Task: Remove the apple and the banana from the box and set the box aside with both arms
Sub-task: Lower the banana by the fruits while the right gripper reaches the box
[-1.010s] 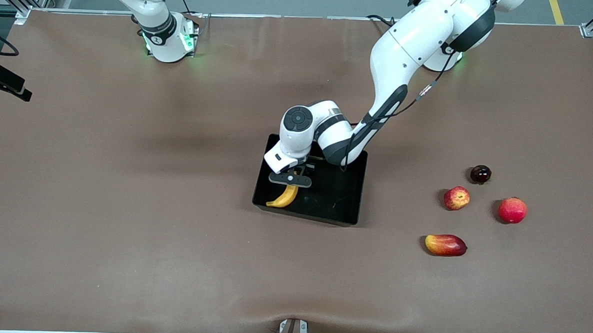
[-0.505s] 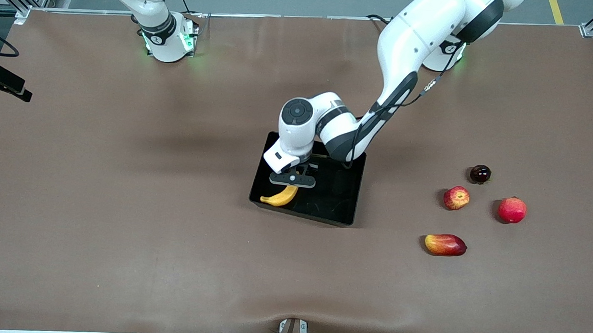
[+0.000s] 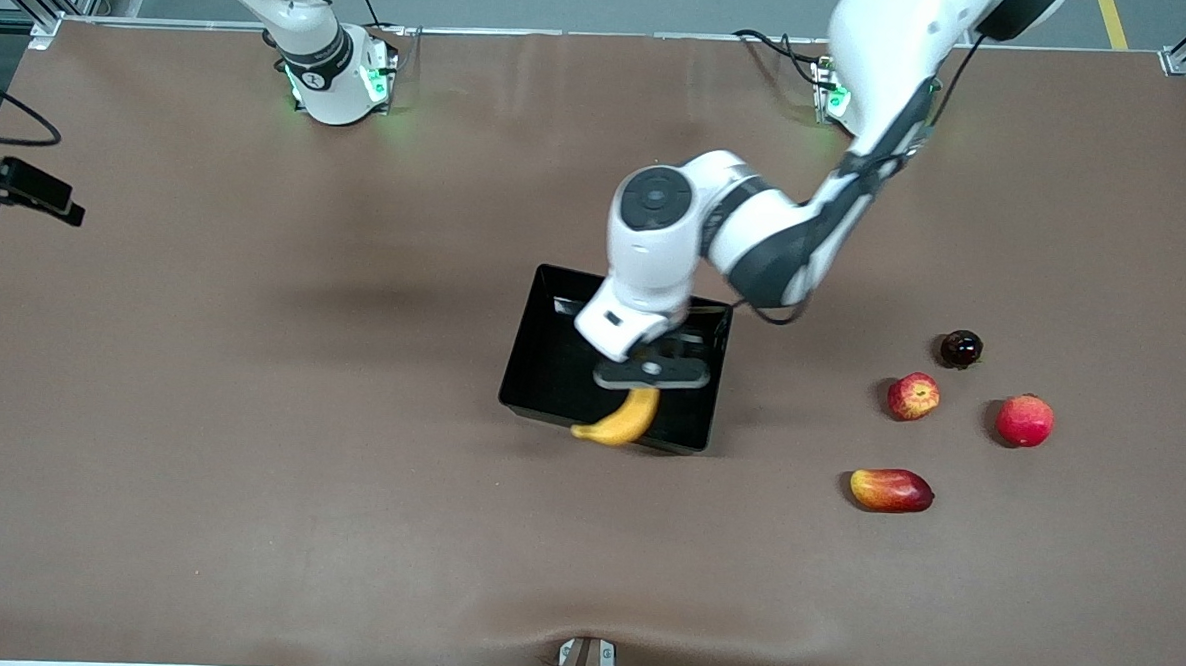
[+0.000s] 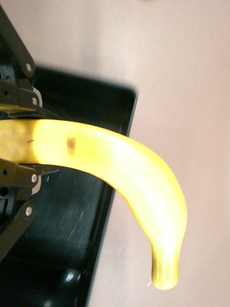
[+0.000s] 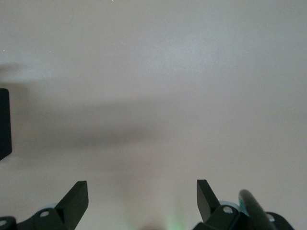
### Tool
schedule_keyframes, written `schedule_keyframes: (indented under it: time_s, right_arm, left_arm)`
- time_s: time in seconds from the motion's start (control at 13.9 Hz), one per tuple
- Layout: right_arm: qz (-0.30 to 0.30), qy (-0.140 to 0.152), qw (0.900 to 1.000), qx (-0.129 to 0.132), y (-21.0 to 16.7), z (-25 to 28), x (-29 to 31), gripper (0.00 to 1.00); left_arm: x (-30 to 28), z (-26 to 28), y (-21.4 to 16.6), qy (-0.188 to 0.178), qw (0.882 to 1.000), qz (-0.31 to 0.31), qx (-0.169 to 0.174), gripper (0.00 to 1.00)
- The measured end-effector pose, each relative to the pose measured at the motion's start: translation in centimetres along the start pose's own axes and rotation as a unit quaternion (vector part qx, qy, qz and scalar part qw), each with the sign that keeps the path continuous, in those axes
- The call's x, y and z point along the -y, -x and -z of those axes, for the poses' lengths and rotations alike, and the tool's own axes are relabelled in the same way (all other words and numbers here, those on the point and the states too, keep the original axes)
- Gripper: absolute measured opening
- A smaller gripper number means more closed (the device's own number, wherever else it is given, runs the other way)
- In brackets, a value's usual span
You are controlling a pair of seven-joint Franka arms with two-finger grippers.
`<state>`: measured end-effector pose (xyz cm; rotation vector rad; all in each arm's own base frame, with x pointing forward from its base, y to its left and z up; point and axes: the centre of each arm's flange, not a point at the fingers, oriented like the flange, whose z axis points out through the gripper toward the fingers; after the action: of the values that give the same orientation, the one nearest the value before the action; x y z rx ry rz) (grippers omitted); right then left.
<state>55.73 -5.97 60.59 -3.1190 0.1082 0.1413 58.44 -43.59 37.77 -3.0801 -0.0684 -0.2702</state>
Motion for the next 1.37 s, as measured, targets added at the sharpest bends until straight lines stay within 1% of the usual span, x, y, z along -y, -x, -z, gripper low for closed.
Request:
schedule_keyframes:
  time_s: [0.22, 0.36, 0.5, 0.58, 0.65, 0.79, 0.87, 0.94, 1.08, 1.23, 1.37]
  right_arm:
    - [0.024, 0.006, 0.999, 0.037, -3.2, -5.3, 2.9, 1.0]
    - [0.037, 0.01, 0.998, 0.059, -4.4, -8.0, 4.6, 1.0]
    - [0.061, 0.012, 0.996, 0.068, -4.7, -9.1, 7.7, 1.0]
    - [0.07, 0.011, 0.995, 0.07, -4.6, -9.5, 10.0, 1.0]
    - [0.072, 0.003, 0.995, 0.073, -4.4, -10.0, 12.5, 1.0]
    - [0.073, -0.035, 0.993, 0.086, -4.4, -11.9, 16.9, 1.0]
    - [0.075, -0.044, 0.992, 0.089, -4.6, -13.3, 19.1, 1.0]
    - [0.071, -0.044, 0.993, 0.089, -4.8, -14.7, 21.5, 1.0]
    - [0.057, -0.033, 0.994, 0.086, -4.1, -17.4, 27.3, 1.0]
    - [0.056, -0.025, 0.995, 0.074, -2.9, -20.1, 33.2, 1.0]
    - [0.065, -0.02, 0.996, 0.059, -2.0, -23.6, 37.8, 1.0]
  left_arm:
    - [9.6, 1.9, -5.4, -0.017, 0.999, -0.011, 0.028, 0.36]
    - [17.3, 1.0, -8.4, -0.034, 0.998, -0.019, 0.056, 0.36]
    - [24.6, -1.3, -10.2, -0.047, 0.996, -0.009, 0.082, 0.36]
    - [28.1, -2.5, -10.7, -0.051, 0.994, 0.006, 0.093, 0.36]
    - [31.5, -3.6, -11.3, -0.054, 0.993, 0.026, 0.101, 0.36]
    - [37.5, -6.0, -12.1, -0.051, 0.991, 0.064, 0.106, 0.36]
    - [40.1, -7.3, -12.4, -0.047, 0.99, 0.082, 0.105, 0.36]
    - [42.5, -8.7, -12.6, -0.044, 0.989, 0.096, 0.105, 0.36]
    - [46.0, -11.6, -12.5, -0.037, 0.987, 0.112, 0.109, 0.36]
    - [47.6, -14.4, -12.1, -0.033, 0.986, 0.12, 0.114, 0.36]
    - [48.4, -16.8, -11.5, -0.028, 0.985, 0.125, 0.119, 0.36]
